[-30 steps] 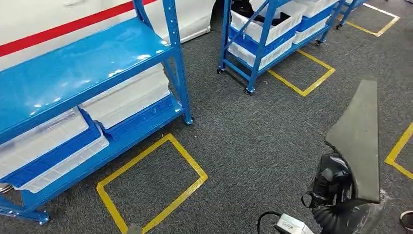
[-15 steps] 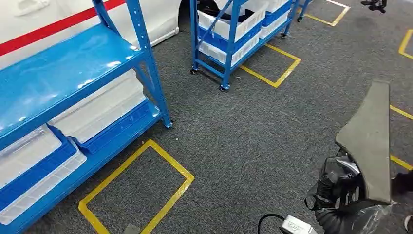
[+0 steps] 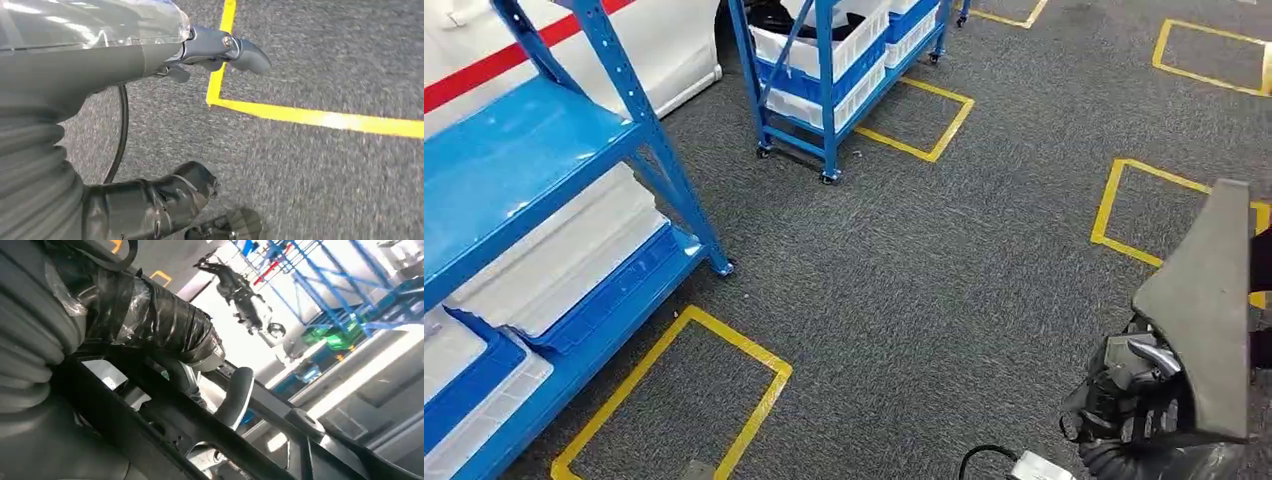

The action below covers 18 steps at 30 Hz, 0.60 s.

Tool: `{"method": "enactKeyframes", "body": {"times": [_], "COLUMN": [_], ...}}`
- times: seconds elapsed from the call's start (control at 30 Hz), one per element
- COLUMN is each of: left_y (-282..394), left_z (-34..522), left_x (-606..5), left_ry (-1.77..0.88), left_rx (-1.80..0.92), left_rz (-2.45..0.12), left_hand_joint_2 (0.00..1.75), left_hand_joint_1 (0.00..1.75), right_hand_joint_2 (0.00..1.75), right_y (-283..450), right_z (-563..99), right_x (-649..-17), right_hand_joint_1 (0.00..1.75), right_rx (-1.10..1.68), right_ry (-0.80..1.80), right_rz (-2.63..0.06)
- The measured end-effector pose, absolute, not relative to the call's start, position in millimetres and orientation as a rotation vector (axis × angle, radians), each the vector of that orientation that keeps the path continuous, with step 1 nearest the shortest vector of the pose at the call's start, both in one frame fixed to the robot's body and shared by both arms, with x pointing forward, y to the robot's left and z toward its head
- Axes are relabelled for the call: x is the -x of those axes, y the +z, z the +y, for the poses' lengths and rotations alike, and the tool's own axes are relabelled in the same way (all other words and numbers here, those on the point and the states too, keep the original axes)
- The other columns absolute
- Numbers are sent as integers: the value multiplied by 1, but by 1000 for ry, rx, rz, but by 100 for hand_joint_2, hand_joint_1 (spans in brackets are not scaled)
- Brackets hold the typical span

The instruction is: Take the parts from the cabinet and place them on the table.

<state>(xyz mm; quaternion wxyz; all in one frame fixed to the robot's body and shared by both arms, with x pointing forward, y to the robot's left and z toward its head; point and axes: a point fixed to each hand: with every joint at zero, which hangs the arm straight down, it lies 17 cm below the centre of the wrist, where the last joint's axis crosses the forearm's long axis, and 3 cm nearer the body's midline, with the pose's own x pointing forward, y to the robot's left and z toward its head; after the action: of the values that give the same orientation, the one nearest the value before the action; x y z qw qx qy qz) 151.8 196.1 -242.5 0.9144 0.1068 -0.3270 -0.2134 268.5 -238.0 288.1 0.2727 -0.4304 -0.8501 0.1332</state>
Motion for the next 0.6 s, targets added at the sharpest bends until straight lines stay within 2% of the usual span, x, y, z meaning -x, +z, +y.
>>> {"method": "enactKeyframes", "body": {"times": [0.6], "left_y": [-244], "left_z": [197], "left_x": [-146], "left_ry": [-437], "left_rx": [-224], "left_rz": [-664], "left_hand_joint_2": [175], "left_hand_joint_1": [0], "right_hand_joint_2": [175], "right_y": [283], "right_z": [-260], "right_x": [-254], "right_hand_joint_1": [175], "right_rx": [1191], "right_ry": [212], "right_rz": [-2230]}}
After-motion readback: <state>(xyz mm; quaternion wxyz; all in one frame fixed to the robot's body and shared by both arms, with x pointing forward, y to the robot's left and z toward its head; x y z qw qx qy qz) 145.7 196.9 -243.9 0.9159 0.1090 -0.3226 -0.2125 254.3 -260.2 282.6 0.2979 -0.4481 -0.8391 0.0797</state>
